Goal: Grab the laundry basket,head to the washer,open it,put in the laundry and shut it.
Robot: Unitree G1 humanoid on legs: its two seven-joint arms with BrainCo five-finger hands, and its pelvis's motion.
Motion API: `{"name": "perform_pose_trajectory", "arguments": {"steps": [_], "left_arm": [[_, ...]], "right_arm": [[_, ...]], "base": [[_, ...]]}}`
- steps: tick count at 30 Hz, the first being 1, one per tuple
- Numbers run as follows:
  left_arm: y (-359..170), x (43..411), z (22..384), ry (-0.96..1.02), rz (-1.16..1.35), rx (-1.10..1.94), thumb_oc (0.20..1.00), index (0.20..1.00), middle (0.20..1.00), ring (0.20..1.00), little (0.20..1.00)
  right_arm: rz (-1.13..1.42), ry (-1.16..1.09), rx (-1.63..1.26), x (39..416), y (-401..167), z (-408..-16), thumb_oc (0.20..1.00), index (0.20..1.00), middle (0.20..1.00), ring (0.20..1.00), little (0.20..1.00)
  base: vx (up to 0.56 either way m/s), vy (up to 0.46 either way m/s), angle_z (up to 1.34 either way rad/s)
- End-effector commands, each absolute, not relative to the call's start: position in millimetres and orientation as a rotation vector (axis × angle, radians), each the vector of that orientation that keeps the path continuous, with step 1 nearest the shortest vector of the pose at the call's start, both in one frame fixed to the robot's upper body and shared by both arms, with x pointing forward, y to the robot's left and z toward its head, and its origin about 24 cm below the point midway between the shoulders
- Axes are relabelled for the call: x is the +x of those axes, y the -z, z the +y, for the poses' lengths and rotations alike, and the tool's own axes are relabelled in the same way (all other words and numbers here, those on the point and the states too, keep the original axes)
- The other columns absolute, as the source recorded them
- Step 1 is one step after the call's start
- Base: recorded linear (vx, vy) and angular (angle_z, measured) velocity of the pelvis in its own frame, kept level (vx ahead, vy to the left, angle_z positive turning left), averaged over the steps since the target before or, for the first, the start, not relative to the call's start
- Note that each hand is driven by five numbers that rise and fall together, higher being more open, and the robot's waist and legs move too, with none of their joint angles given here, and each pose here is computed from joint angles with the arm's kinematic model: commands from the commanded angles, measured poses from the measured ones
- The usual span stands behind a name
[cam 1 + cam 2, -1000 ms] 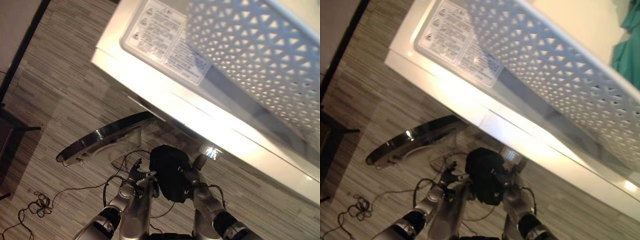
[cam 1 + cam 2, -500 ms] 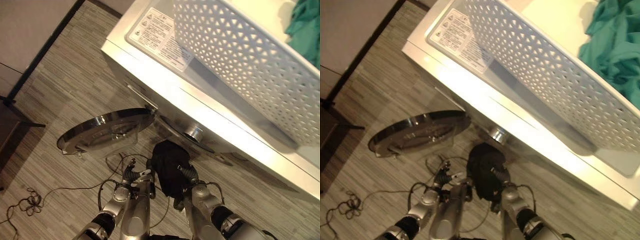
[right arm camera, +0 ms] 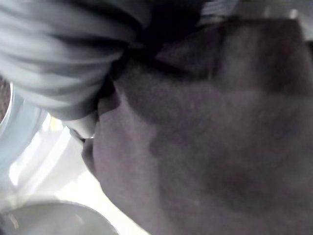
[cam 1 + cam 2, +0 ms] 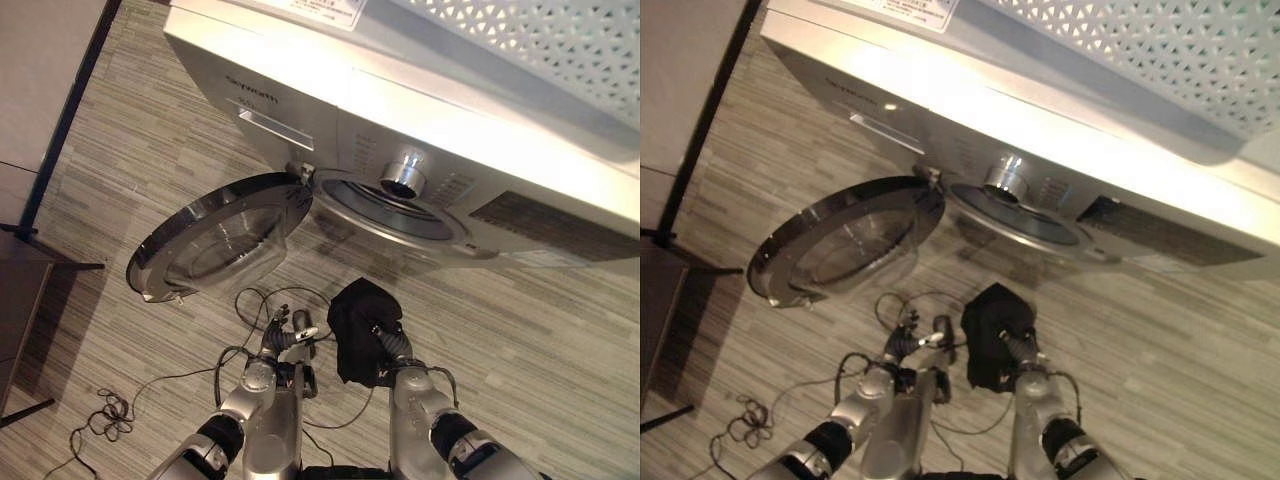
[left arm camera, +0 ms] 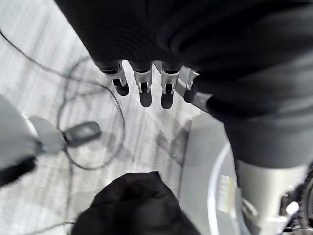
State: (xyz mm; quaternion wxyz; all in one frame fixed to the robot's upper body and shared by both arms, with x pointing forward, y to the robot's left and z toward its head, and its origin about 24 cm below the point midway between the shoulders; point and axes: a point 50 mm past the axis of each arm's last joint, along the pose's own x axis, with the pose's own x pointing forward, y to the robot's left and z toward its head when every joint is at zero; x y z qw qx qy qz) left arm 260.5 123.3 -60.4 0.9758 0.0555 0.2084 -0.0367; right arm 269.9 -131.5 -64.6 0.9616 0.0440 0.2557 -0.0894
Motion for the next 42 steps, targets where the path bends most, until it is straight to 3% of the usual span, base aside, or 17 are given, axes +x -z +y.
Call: {"name": "perform_pose_trajectory", "arguments": {"steps": [1, 7, 11, 18, 24, 26, 35, 42], "left_arm": [[49, 264, 105, 0.140, 0.349, 0.063, 1.000, 1.000, 1.000, 1.000, 1.000], [50, 261, 95, 0.203, 0.356, 0.078, 1.000, 1.000, 1.000, 1.000, 1.000], [51, 261, 89, 0.231, 0.366, 0.100, 1.000, 1.000, 1.000, 1.000, 1.000], [43, 263, 81, 0.269, 0.325, 0.096, 1.000, 1.000, 1.000, 1.000, 1.000], [34, 266, 81, 0.289, 0.278, 0.099, 1.000, 1.000, 1.000, 1.000, 1.000], [35, 266, 85, 0.285, 0.283, 0.097, 1.000, 1.000, 1.000, 1.000, 1.000], [42, 263, 102, 0.253, 0.316, 0.110, 1.000, 1.000, 1.000, 1.000, 1.000], [48, 254, 120, 0.237, 0.344, 0.119, 1.000, 1.000, 1.000, 1.000, 1.000]], "right_arm": [[0.390, 0.284, 0.236, 279, 44, -131, 0.200, 0.200, 0.200, 0.200, 0.200], [0.019, 0.507, 0.483, 323, -43, -149, 0.200, 0.200, 0.200, 0.200, 0.200], [-0.176, 0.569, 0.636, 327, -87, -154, 0.200, 0.200, 0.200, 0.200, 0.200], [-0.260, 0.591, 0.781, 340, -117, -149, 0.200, 0.200, 0.200, 0.200, 0.200], [-0.416, 0.696, 0.902, 354, -163, -171, 0.200, 0.200, 0.200, 0.200, 0.200], [-0.560, 0.789, 0.941, 351, -198, -201, 0.200, 0.200, 0.200, 0.200, 0.200], [-0.922, 0.927, 0.903, 330, -305, -265, 0.200, 0.200, 0.200, 0.200, 0.200], [-1.148, 1.042, 0.698, 294, -377, -288, 0.200, 0.200, 0.200, 0.200, 0.200]], "base": [[-0.03, 0.053, 0.06], [-0.03, 0.067, 0.15], [-0.02, 0.052, 0.12], [-0.02, 0.010, 0.04], [-0.01, -0.042, 0.20], [0.00, -0.046, 0.23], [0.02, -0.044, 0.13], [0.01, -0.052, 0.12]]}}
